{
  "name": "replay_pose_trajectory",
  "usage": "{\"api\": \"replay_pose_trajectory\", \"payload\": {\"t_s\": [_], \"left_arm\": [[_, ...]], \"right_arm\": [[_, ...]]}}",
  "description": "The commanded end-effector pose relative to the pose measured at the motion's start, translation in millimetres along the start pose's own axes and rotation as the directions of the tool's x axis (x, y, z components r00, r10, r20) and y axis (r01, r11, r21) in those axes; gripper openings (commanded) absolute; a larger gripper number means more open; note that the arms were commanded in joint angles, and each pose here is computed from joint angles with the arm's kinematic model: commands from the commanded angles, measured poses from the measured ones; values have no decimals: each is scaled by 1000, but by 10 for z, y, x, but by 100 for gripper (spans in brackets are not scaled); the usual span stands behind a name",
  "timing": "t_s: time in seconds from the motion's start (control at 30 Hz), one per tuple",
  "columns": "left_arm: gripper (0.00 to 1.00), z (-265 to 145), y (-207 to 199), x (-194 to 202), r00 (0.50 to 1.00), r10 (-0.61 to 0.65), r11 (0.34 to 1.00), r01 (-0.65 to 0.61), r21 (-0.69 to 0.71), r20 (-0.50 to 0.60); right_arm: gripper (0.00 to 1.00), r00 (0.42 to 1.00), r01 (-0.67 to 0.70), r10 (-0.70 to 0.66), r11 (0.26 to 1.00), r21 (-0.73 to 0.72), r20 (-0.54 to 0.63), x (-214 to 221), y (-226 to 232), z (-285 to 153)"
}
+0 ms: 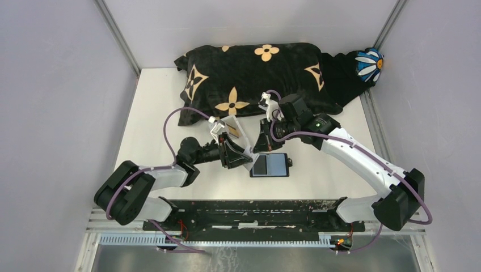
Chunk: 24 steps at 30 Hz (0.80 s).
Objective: Put the credit cards into the card holder
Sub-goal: Pick up the credit card from the storage box.
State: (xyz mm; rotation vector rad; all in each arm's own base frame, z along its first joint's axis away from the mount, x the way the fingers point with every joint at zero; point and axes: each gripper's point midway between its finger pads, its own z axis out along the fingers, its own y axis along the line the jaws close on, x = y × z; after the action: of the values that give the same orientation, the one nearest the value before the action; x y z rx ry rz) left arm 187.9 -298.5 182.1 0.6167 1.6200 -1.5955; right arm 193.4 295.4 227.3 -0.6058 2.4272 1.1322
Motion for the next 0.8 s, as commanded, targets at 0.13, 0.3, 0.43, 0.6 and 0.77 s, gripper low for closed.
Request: {"api": "replay_pose_trajectory", "payload": {"t_s": [0.13, 0.3, 0.43, 0.6, 0.77], "left_arm": [[32, 54, -235, -148, 999, 44, 991, -46, 123, 24], [3, 57, -178, -114, 999, 30, 994, -31, 102, 16], [3, 73, -82, -106, 999, -15, 998, 13, 62, 31], [3, 162, 231, -55, 992, -113, 988, 118, -102, 57], [3, 301, 585, 103, 977, -178, 909, 210, -359, 122]], "right_arm": [[1, 999, -31, 33, 999, -40, 36, -137, -66, -5], [1, 997, -44, 45, 999, -18, 57, -185, -140, -25], [12, 996, -32, 32, 999, 7, 88, -243, -179, -52], [47, 975, -35, -10, 979, 202, 220, -400, -481, -198], [49, 948, -114, -16, 914, 388, 318, -404, -879, -330]]}}
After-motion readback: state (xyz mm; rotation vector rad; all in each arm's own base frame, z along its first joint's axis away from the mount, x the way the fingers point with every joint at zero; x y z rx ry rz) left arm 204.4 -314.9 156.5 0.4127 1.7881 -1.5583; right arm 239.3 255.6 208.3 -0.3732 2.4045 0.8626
